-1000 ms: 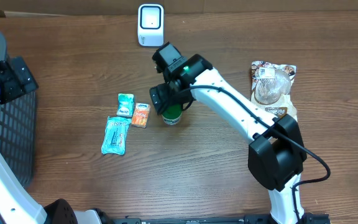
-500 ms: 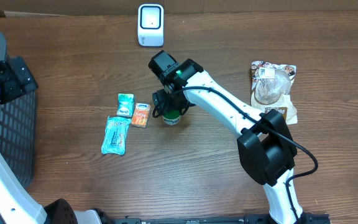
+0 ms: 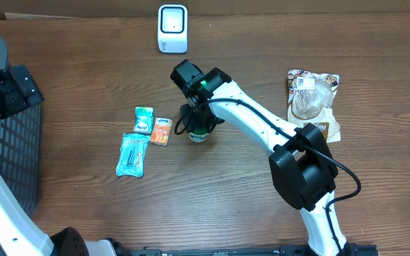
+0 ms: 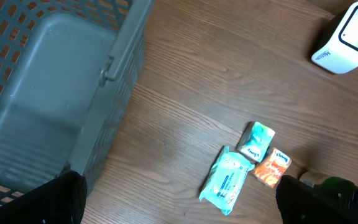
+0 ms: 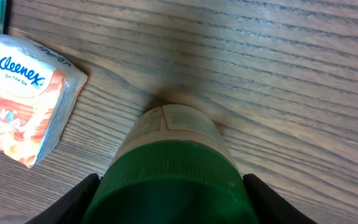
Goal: Scan the item barcode
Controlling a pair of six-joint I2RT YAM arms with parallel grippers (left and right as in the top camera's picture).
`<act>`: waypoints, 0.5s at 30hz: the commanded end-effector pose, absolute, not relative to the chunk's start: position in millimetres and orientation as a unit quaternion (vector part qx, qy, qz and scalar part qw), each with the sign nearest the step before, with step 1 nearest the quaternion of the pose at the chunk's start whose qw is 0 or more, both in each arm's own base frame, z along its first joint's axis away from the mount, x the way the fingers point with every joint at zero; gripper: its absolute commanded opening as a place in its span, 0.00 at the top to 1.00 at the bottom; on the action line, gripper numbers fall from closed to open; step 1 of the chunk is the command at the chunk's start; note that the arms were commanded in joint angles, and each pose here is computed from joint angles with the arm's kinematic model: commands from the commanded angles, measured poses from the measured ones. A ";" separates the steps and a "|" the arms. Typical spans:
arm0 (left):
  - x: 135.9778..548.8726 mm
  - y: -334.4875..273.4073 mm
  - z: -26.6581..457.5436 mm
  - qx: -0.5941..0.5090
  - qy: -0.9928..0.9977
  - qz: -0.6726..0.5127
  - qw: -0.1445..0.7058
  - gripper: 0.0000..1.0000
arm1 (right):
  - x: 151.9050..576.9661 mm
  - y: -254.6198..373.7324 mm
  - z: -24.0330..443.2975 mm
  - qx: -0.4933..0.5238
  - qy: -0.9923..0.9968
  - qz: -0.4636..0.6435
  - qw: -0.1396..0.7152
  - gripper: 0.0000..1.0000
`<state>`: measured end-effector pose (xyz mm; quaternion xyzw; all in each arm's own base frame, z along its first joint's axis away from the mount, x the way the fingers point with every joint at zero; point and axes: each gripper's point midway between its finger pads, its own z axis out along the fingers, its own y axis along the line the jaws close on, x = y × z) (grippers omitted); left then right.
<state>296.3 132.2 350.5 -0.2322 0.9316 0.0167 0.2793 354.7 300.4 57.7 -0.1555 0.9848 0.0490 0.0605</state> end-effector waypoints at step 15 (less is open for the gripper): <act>298.5 130.6 352.8 -0.222 0.933 0.014 0.284 0.00 | 348.5 359.1 228.5 -0.321 0.846 0.416 0.093 0.56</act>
